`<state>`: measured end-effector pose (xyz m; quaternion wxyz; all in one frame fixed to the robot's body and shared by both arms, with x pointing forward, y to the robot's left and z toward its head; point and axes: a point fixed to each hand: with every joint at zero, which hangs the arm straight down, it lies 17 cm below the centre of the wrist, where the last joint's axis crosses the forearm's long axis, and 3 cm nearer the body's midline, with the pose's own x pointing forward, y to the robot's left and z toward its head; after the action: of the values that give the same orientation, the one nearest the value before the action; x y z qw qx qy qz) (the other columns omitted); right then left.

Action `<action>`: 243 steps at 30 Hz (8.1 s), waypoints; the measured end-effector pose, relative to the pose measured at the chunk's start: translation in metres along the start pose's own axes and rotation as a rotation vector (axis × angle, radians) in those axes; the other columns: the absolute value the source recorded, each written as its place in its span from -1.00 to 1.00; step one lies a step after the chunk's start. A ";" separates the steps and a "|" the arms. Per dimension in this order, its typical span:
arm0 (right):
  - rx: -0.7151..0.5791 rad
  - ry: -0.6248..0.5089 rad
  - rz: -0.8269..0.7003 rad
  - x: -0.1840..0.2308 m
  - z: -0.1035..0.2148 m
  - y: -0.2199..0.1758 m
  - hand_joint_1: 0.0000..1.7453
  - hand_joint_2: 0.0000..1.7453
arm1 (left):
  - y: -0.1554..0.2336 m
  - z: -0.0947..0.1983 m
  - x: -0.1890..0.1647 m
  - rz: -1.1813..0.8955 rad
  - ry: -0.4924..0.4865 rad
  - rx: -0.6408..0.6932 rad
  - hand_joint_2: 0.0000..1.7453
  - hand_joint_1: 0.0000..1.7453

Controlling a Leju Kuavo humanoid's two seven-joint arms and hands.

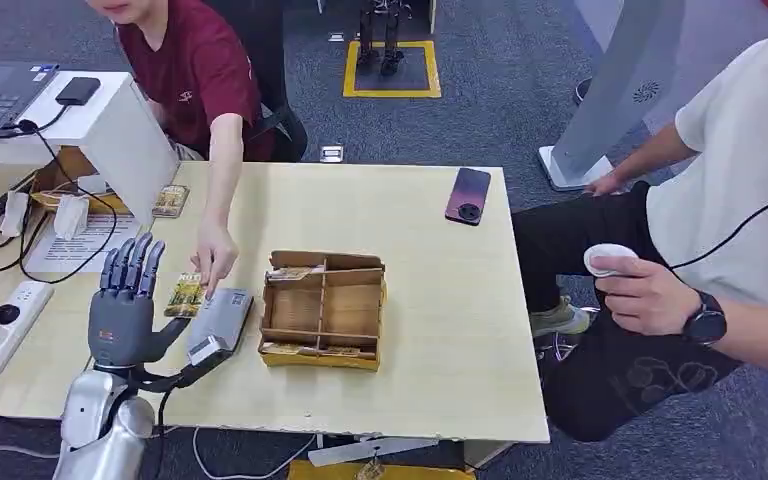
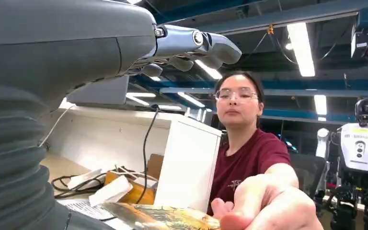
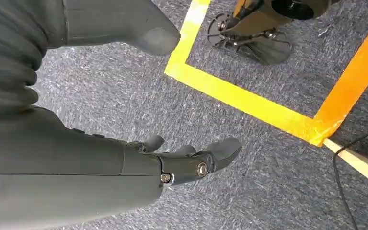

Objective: Pass the card to the sensor for recognition and then transmit it.

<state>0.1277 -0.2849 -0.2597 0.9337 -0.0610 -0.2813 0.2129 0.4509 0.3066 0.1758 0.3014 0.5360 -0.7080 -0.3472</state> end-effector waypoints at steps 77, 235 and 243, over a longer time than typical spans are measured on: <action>-0.027 0.013 -0.039 -0.003 0.000 -0.006 -1.00 1.00 | -0.122 0.033 0.029 0.676 0.337 -0.470 1.00 1.00; 0.031 0.007 0.063 0.010 -0.006 0.000 -1.00 1.00 | 0.014 -0.074 -0.069 0.370 0.271 0.202 1.00 1.00; 0.033 -0.012 0.077 0.021 -0.010 -0.003 -1.00 1.00 | 0.032 -0.102 -0.076 0.062 0.130 0.155 1.00 1.00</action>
<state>0.1500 -0.2786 -0.2570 0.9240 -0.0554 -0.2806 0.2536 0.5336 0.3691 0.2572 0.3149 0.5572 -0.7278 -0.2463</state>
